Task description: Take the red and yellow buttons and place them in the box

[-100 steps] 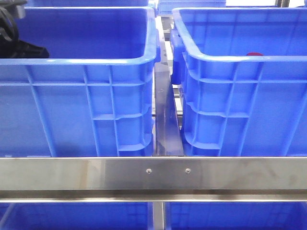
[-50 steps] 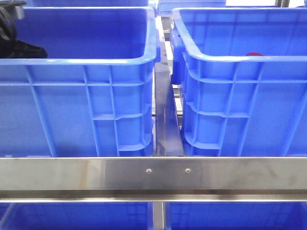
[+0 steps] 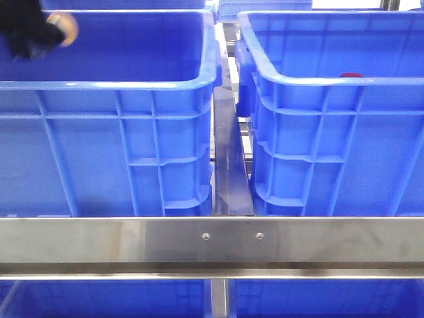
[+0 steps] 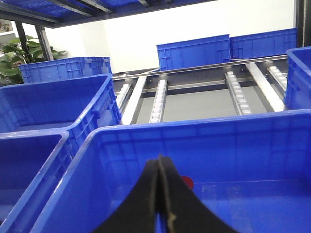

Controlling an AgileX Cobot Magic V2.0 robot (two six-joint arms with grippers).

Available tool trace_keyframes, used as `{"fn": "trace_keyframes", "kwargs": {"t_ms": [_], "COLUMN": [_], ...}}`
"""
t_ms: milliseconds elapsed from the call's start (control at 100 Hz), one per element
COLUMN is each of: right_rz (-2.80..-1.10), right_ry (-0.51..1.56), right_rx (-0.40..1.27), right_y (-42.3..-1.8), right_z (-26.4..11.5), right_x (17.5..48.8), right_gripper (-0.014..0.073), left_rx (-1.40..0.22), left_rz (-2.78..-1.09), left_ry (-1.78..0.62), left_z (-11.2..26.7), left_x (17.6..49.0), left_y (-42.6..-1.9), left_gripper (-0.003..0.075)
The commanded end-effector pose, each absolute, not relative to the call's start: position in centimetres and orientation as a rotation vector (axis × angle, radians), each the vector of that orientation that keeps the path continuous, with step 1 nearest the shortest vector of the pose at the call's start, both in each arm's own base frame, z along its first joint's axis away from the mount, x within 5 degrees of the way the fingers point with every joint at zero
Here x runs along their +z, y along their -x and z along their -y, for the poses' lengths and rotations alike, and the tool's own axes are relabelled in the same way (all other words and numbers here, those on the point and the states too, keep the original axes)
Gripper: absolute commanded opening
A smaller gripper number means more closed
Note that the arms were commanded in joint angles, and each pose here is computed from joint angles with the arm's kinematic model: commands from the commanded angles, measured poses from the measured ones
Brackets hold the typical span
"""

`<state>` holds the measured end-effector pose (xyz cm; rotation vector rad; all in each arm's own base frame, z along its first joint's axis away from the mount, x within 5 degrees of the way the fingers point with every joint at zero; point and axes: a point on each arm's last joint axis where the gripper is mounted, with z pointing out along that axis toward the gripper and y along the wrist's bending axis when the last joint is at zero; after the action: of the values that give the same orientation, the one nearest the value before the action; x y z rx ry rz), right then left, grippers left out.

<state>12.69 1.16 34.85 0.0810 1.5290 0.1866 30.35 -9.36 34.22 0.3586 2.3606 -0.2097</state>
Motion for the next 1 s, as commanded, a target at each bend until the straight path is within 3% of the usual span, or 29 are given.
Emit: {"fn": "trace_keyframes", "kwargs": {"t_ms": [0,300,550,670,860,990], "right_rz": [-1.5,-1.501,-1.503,-1.507,-1.508,-1.501], "right_ry": [-0.058,-0.052,-0.025,0.025,0.009,-0.015], "right_rx": [0.176,0.181,0.206,0.255,0.35,0.503], "right_y": [-12.5,-12.5,-12.5,-12.4,-12.3,-12.2], "right_z": [-1.2,-1.2,-1.5,-2.1,-2.6,-3.2], "right_x": [35.8,35.8,35.8,35.7,35.8,35.9], "right_gripper": [-0.0067,-0.0067,-0.0048,0.0085,0.0418,0.0507], "left_rx": [-0.289,-0.486,-0.565,-0.568,-0.568,-0.569], "left_rz": [-2.216,-2.056,-2.002,-2.0,-2.0,-1.999], "left_ry": [-0.415,-0.73,-0.865,-0.87,-0.87,-0.87], "left_z": [11.1,17.4,20.0,20.1,20.1,20.1], "left_x": [38.0,40.9,41.1,41.1,41.1,41.1], "left_y": [-27.9,-20.9,-18.4,-18.3,-18.3,-18.3], "left_gripper": [-0.0019,-0.0019,-0.0019,-0.0019,-0.0019,-0.0019]}}
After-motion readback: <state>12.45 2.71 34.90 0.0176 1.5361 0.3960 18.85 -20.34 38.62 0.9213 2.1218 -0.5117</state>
